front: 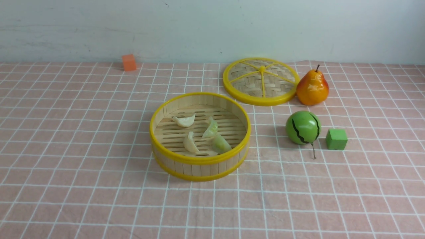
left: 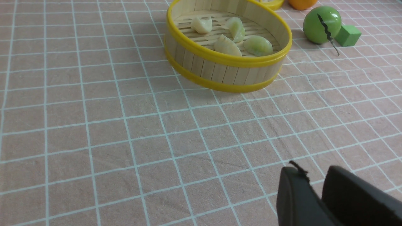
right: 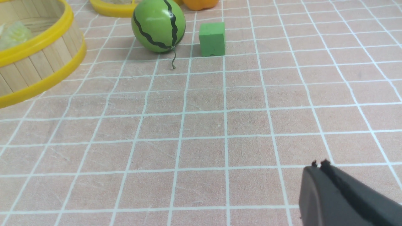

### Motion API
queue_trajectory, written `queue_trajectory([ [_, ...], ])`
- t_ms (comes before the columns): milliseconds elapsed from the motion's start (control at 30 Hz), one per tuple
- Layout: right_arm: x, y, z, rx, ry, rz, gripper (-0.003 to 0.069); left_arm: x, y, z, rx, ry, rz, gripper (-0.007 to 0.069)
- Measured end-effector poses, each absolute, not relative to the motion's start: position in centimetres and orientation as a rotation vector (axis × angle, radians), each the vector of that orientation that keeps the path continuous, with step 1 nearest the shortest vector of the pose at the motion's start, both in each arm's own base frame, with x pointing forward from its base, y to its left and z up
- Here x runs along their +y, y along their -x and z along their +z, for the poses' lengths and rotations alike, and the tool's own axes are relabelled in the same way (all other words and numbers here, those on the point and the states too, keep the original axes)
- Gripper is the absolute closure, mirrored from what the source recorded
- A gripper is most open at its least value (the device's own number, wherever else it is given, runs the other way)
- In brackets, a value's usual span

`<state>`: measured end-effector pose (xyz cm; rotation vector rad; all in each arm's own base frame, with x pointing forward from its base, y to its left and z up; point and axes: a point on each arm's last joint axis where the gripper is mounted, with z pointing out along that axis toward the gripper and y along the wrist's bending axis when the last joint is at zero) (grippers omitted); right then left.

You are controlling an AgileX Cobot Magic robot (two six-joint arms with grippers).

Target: Put the dumplings into the steamer on the table with the pink tablecloth.

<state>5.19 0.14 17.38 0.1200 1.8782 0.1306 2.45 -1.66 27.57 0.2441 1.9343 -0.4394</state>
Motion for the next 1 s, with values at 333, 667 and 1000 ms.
queue_trajectory([
  [333, 0.14, -5.19, 17.38, 1.878, -0.120, 0.131, 0.0669, -1.66, -2.45, 27.57, 1.934, -0.244, -0.439, 0.0491],
  [667, 0.14, -5.19, 17.38, 1.878, -0.121, 0.131, 0.0659, -1.66, -2.45, 27.57, 1.934, -0.244, -0.439, 0.0491],
  [1000, 0.14, -5.19, 17.38, 1.878, -0.122, 0.132, 0.0651, -1.66, -2.45, 27.57, 1.934, -0.244, -0.439, 0.0491],
])
